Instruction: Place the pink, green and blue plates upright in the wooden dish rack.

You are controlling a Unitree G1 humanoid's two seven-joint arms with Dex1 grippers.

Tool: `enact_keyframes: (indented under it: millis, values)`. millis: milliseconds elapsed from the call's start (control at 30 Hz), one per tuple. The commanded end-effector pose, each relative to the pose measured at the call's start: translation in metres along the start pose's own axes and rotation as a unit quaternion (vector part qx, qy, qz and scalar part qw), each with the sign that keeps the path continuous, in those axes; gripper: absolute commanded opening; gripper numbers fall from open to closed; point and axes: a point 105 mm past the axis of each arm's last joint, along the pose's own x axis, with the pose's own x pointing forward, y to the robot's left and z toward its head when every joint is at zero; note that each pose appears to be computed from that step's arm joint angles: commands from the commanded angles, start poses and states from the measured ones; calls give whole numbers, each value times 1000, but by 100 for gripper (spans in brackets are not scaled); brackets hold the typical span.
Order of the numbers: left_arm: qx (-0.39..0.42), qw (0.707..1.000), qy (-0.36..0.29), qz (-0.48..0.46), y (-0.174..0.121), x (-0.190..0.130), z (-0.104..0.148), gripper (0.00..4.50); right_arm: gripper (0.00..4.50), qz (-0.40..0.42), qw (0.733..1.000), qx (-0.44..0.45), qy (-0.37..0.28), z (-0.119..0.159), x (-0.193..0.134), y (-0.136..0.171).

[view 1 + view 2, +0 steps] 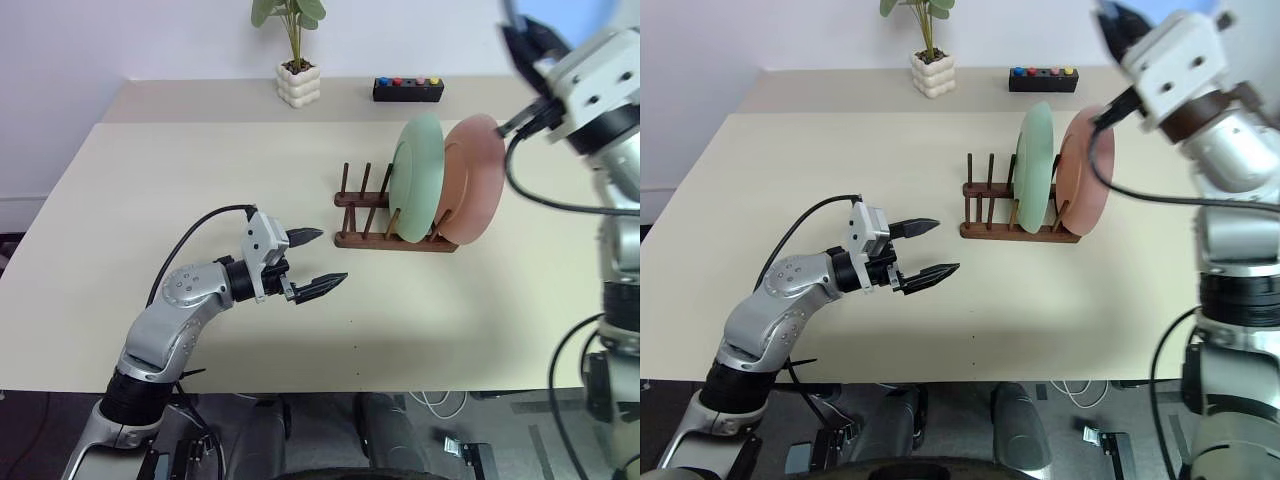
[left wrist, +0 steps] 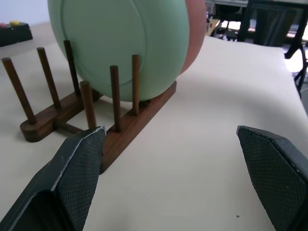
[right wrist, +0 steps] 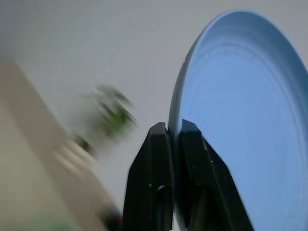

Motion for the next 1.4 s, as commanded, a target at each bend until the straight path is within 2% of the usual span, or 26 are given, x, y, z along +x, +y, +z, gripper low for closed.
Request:
enact_keyframes:
  millis: [33,100,167,233,300,367,400,500,600,800,1100,1400]
  values:
    - [21,999,-9,29,9,-12,7,450,2,58,973,185,-128,57,17,27]
    - [23,999,-6,44,14,-17,5,450,2,62,947,275,-153,65,19,33]
    - [25,998,3,64,20,-26,2,450,2,33,906,387,-166,62,20,35]
    - [25,997,9,77,24,-33,0,450,2,18,877,456,-151,55,22,41]
    - [26,996,13,89,27,-40,-1,450,2,1,854,509,-105,37,23,52]
    - [27,995,15,94,28,-44,-1,450,2,-6,839,538,-75,27,23,60]
    - [27,995,14,95,28,-44,0,450,2,-11,843,533,-66,24,23,60]
    - [26,995,13,95,28,-45,1,450,2,-38,805,592,-18,1,21,64]
    - [26,995,11,96,28,-44,2,450,2,-41,787,615,12,-8,20,69]
    - [28,995,11,97,30,-44,3,450,2,-57,781,616,80,-29,15,81]
    - [28,995,11,96,30,-43,2,450,2,-82,769,629,79,-31,12,76]
    - [30,995,10,94,32,-42,3,450,2,-113,748,642,126,-47,3,82]
